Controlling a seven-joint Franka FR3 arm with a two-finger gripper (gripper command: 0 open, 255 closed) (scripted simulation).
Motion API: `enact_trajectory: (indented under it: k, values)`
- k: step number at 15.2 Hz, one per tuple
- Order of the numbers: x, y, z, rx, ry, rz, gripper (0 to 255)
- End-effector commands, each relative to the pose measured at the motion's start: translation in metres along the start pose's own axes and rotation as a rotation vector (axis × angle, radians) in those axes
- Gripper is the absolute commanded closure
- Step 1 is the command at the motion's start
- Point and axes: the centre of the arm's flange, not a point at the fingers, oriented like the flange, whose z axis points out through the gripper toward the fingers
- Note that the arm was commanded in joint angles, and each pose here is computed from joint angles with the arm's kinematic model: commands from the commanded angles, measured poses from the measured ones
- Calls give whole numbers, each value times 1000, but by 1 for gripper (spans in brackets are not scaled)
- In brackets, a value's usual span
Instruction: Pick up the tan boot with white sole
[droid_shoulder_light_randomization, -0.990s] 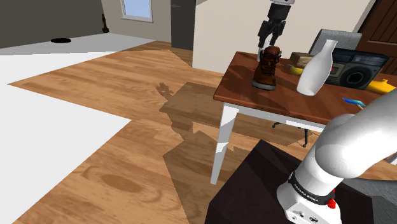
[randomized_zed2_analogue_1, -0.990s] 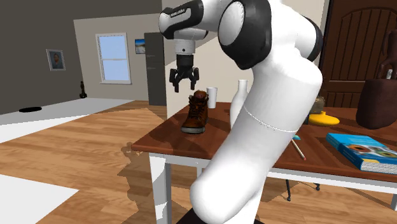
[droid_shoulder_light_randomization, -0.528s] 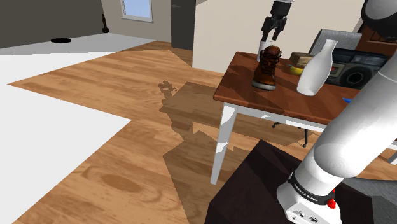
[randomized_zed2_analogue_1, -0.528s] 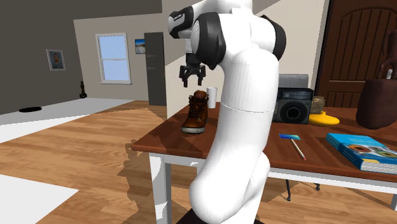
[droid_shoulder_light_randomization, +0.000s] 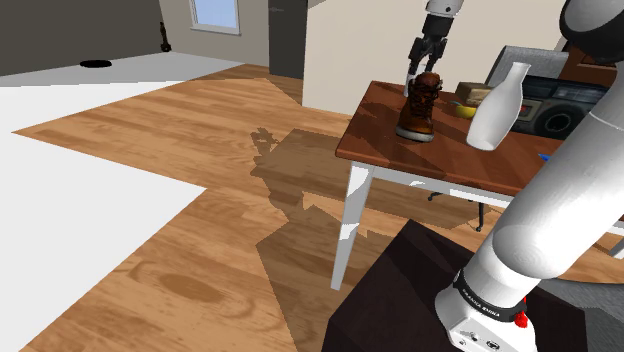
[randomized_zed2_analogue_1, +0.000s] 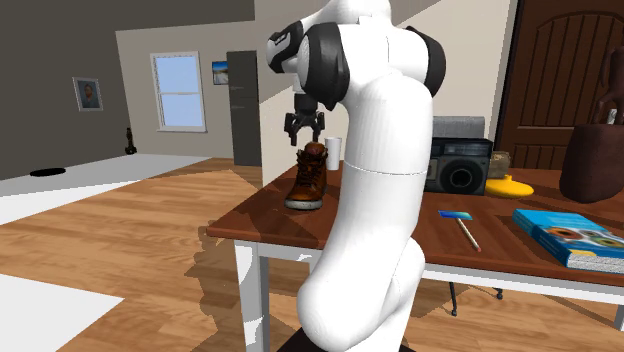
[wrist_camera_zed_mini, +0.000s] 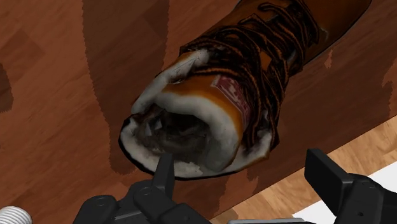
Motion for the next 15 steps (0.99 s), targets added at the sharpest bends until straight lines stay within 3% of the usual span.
enact_trajectory:
  k: [1, 2, 3, 12, 15]
  values:
    - [-1, 0, 9, 0, 0, 0, 0]
    - [-1, 0, 9, 0, 0, 0, 0]
    - [-1, 0, 9, 0, 0, 0, 255]
    - [-1, 0, 9, 0, 0, 0, 255]
    - [1, 0, -7, 0, 0, 0, 255]
